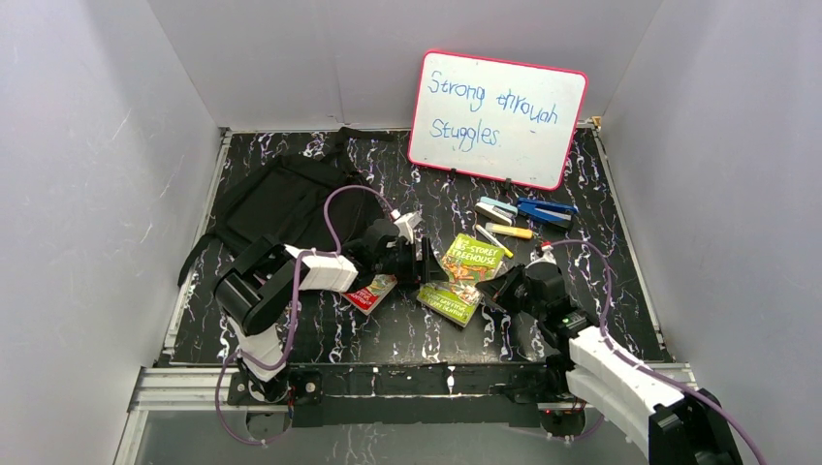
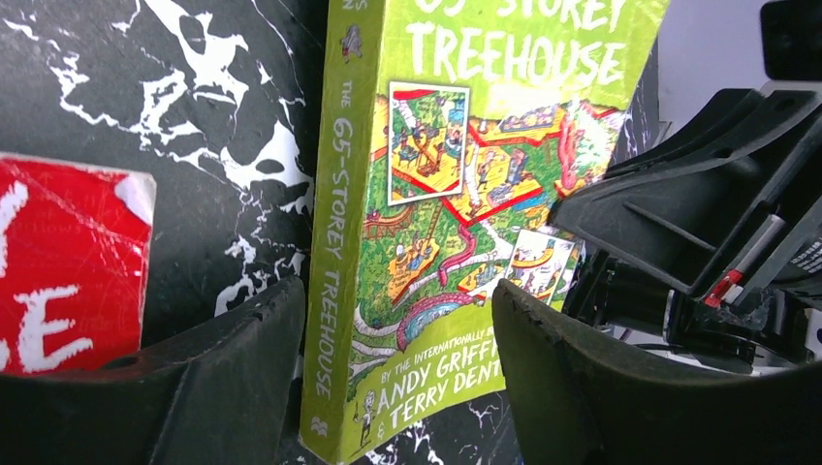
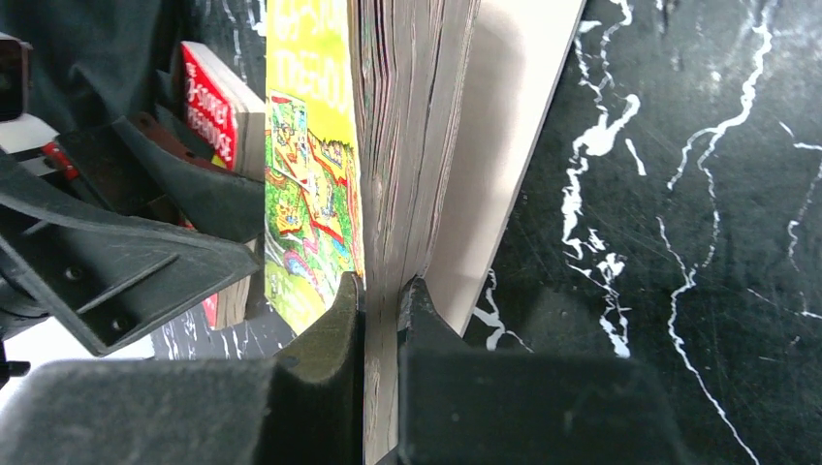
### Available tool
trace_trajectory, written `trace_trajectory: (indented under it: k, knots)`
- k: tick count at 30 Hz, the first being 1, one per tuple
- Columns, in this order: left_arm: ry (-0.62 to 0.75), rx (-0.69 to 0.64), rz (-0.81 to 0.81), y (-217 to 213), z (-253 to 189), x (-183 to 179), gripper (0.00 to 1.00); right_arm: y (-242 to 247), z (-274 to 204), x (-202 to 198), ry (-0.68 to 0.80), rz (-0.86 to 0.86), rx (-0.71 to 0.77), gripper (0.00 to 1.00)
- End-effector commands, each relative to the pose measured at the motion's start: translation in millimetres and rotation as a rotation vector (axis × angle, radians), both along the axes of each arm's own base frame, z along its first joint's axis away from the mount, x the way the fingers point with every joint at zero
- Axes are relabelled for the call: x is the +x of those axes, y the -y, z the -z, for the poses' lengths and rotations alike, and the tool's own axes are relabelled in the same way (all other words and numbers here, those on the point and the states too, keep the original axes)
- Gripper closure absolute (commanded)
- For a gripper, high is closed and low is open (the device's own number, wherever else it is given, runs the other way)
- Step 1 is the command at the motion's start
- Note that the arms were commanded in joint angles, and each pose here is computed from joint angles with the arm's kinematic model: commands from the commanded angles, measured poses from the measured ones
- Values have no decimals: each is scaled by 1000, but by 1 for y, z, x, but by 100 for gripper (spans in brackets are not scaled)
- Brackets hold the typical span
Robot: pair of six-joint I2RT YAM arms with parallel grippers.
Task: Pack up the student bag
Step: Pick up the book from the center of the board.
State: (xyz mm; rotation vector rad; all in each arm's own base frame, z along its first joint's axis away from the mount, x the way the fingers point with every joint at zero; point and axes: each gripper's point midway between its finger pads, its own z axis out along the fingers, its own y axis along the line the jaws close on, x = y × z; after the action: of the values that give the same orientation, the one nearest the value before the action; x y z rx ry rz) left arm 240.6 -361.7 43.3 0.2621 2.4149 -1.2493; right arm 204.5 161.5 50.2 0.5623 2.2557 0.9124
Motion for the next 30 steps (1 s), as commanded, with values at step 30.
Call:
trace_trajectory:
  k: [30]
  knots:
    - [312,-309,-58,-19,-107,1,36,-41,-179,0,720,-301,207,100]
